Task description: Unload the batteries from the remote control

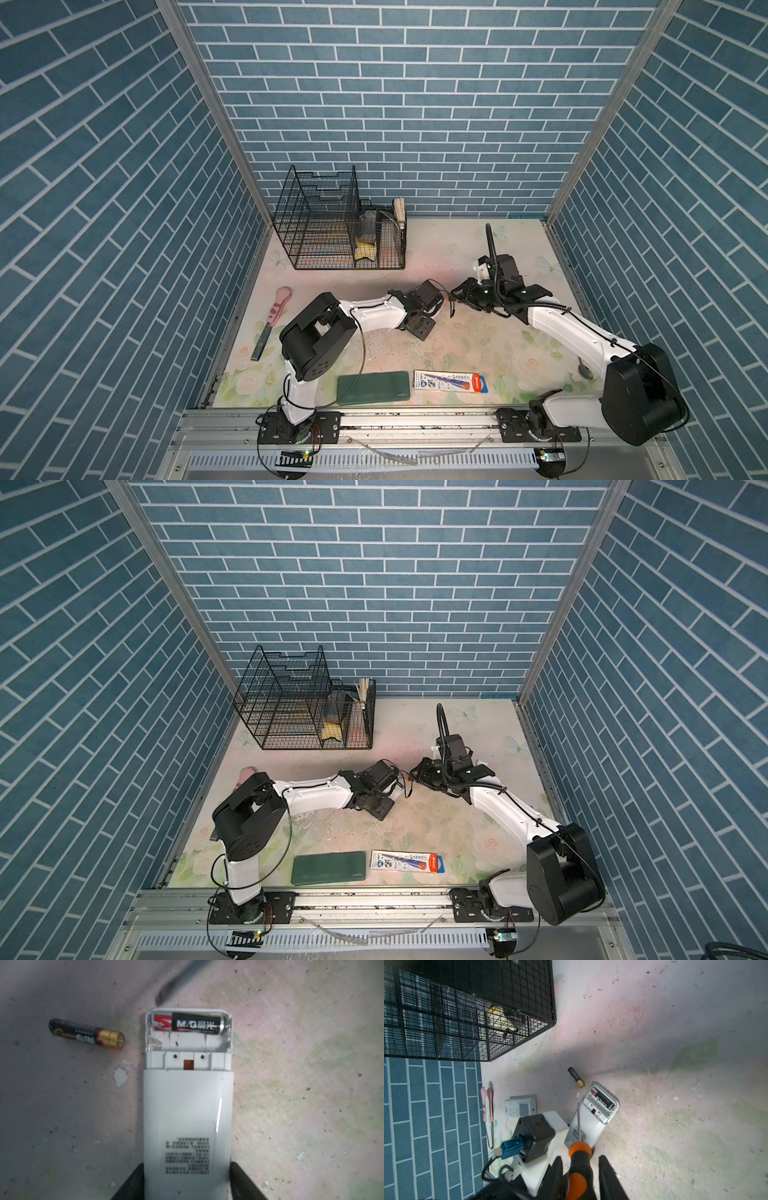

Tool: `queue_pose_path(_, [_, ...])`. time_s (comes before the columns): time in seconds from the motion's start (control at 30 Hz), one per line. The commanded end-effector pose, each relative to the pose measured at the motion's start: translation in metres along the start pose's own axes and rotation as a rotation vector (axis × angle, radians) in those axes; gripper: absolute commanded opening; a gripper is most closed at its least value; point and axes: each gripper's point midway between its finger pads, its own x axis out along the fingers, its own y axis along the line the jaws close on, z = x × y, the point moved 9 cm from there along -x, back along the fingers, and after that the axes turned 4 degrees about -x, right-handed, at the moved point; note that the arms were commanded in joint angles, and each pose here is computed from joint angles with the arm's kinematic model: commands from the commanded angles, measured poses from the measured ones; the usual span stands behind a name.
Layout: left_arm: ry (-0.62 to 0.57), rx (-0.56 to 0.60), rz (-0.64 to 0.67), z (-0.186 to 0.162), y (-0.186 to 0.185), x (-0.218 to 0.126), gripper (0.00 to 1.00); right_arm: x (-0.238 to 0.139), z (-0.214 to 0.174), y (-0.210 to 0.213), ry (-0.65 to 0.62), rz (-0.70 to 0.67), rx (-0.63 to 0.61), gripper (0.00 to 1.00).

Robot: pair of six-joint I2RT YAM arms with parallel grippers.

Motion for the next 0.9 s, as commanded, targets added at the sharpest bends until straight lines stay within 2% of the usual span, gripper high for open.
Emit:
queue_pose_path(0.0, [0.298,-0.013,0.097,-0.060,0.017,0.025,0.73,-0.010,0.003,0.001,-0.047,0.011,0.002,0.00])
queue_pose_path(0.17, [0.282,-0.047,0.142,-0.059,0.026,0.018,0.80,-0.014,0.002,-0.004,-0.061,0.010,0.006,0.00])
queue_pose_path(0.57, [0.214,-0.103,0.249,-0.035,0.051,0.017,0.83,-0.017,-0.006,-0.012,-0.079,0.017,0.015,0.00])
queue_pose_path(0.87, [0.155,-0.121,0.223,-0.010,0.055,0.007,0.82,-0.017,-0.012,-0.017,-0.072,0.013,-0.006,0.00])
